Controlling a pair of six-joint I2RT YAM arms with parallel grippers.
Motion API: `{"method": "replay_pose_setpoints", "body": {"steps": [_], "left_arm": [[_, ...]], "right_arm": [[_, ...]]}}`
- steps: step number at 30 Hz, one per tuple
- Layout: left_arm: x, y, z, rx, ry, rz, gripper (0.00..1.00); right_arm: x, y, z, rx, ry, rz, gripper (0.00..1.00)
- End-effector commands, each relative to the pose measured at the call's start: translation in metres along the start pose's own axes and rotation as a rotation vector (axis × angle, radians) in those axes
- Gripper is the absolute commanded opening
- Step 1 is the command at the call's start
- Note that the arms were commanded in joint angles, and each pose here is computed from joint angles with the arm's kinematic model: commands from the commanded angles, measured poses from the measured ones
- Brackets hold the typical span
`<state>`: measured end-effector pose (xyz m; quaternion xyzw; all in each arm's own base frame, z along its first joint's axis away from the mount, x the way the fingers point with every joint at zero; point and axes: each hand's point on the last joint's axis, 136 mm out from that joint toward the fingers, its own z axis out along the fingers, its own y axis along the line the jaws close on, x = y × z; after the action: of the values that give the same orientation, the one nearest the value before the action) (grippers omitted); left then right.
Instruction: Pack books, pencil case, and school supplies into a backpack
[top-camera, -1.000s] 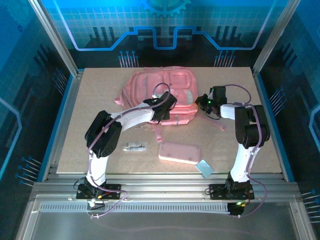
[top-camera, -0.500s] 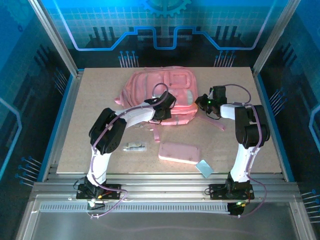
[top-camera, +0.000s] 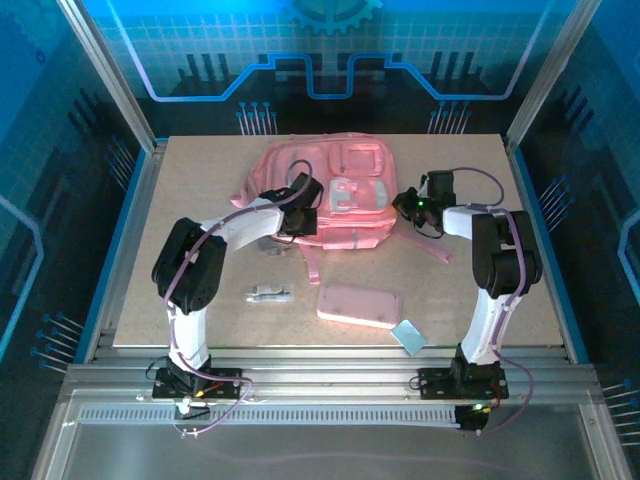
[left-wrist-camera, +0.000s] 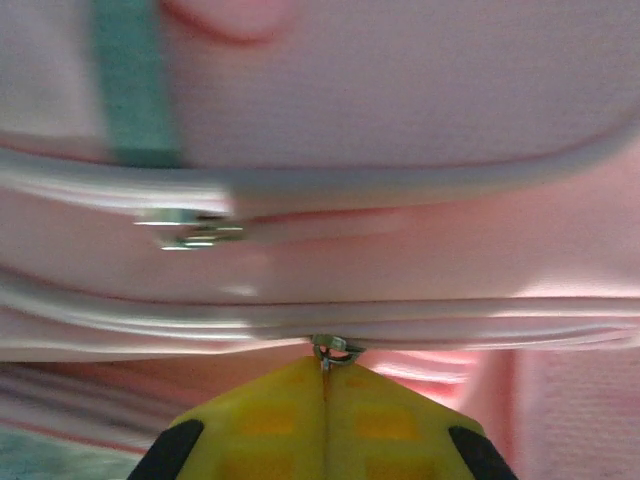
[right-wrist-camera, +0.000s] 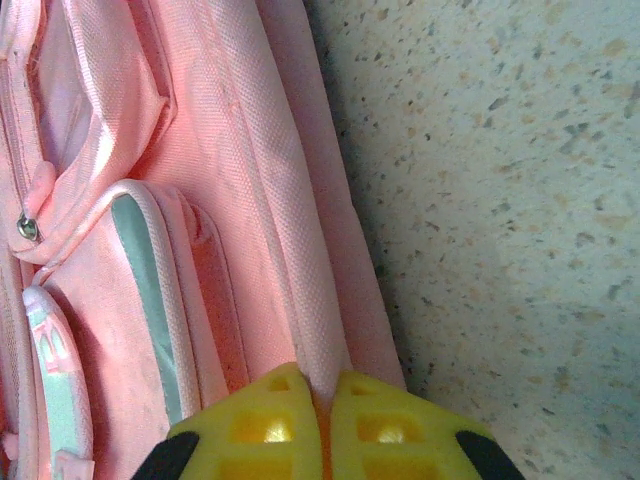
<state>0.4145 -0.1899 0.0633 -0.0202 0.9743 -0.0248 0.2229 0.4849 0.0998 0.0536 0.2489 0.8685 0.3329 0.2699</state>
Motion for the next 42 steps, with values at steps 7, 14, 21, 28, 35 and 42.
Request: {"method": "replay_pose_setpoints", "body": {"steps": [7, 14, 21, 28, 35, 42], "left_arm": [[-0.015, 0.026, -0.038, 0.044, 0.009, 0.185, 0.0], [-0.049, -0.085, -0.102, 0.472, -0.051, 0.211, 0.0], [-0.062, -0.148, -0.122, 0.597, -0.091, 0.275, 0.0], [-0.054, -0.185, -0.123, 0.654, -0.092, 0.315, 0.0], [-0.037, -0.202, -0.132, 0.715, -0.076, 0.328, 0.0], [-0.02, -0.195, -0.13, 0.689, -0.062, 0.354, 0.0]], "right_arm": [[-0.045, -0.019, -0.026, 0.098, -0.097, 0.009, 0.0], [-0.056, 0.017, -0.074, 0.06, -0.116, -0.049, 0.45], [-0.013, 0.048, -0.112, -0.051, 0.009, 0.024, 0.68], [0.034, 0.075, -0.115, -0.211, 0.099, 0.188, 0.68], [0.07, 0.074, -0.086, -0.213, 0.154, 0.293, 0.67], [0.07, 0.087, -0.044, -0.263, 0.119, 0.279, 0.15]]}}
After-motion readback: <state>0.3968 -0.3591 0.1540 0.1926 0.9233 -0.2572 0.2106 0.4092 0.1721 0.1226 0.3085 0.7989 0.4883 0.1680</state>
